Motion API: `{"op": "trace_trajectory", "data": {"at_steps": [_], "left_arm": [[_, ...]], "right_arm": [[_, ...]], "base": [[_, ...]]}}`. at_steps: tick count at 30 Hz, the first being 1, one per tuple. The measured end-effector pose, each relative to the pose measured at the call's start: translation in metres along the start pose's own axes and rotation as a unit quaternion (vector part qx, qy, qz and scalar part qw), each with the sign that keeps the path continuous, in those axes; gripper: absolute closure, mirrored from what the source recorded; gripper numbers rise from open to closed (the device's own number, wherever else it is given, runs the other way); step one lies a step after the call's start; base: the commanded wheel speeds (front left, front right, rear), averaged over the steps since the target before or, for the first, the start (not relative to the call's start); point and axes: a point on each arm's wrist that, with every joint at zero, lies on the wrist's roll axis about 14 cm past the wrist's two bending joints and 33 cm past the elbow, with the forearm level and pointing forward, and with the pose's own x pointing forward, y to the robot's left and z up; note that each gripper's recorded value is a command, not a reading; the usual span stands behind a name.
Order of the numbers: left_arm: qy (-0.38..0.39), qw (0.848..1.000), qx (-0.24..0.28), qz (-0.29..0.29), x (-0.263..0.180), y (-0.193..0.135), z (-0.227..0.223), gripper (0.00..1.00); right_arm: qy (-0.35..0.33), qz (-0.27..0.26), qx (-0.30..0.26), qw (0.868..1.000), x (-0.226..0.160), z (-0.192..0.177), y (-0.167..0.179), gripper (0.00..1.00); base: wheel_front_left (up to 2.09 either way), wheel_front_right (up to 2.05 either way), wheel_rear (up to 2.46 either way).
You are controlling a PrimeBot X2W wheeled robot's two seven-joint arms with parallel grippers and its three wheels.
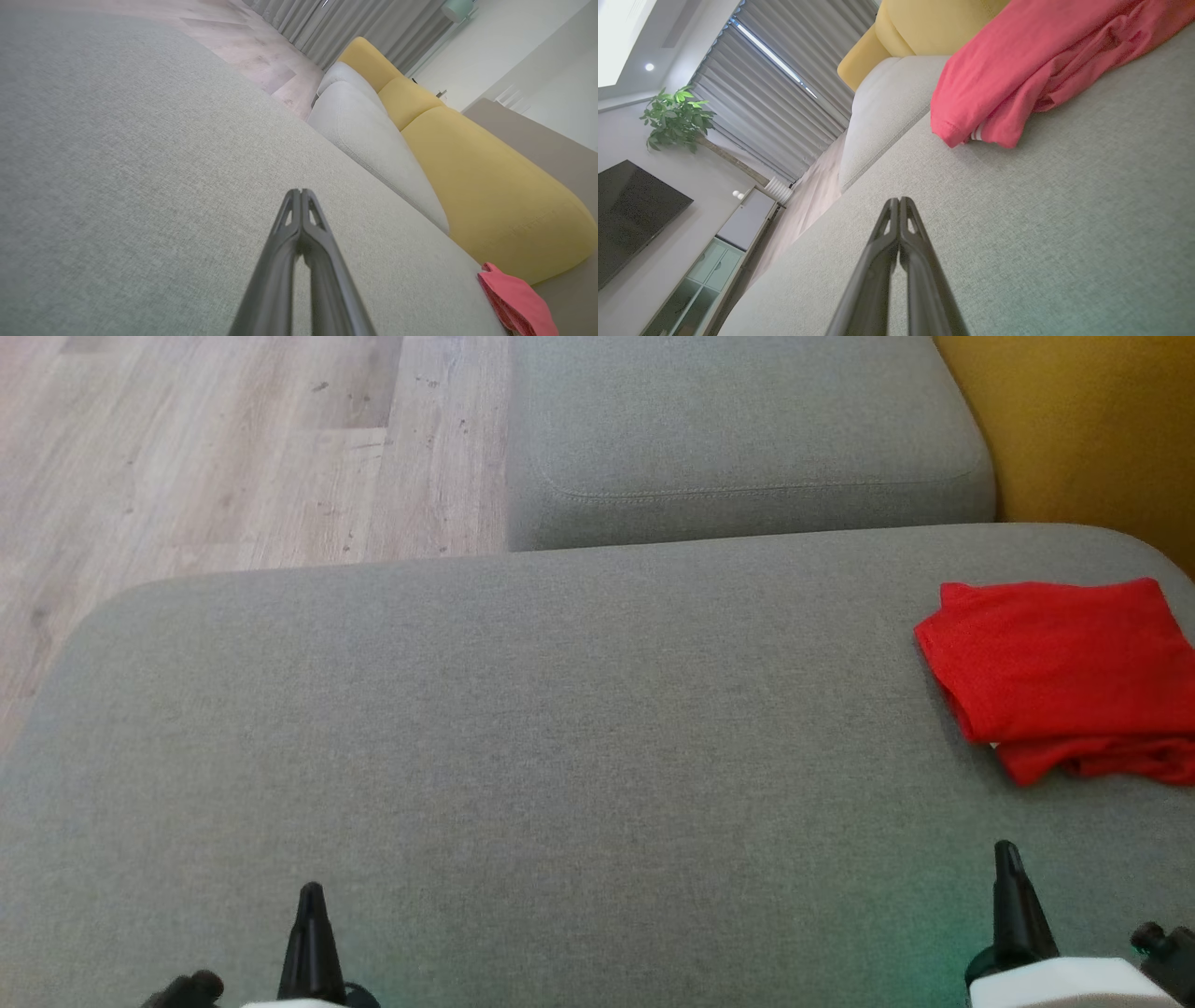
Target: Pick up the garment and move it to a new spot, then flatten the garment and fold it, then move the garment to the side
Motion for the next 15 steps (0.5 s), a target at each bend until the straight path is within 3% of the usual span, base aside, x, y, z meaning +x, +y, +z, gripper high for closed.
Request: {"op": "trace_trajectory", "data": {"at_steps": [15], "left_arm": [[0.007,0.997,-0.083,0.001,0.012,0.002,0.006,1.0]], "right_arm": [[-0.002,-0.008,0.083,0.997,0.01,0.006,-0.001,1.0]], "base": [[0.0,0.0,0.0]]}}
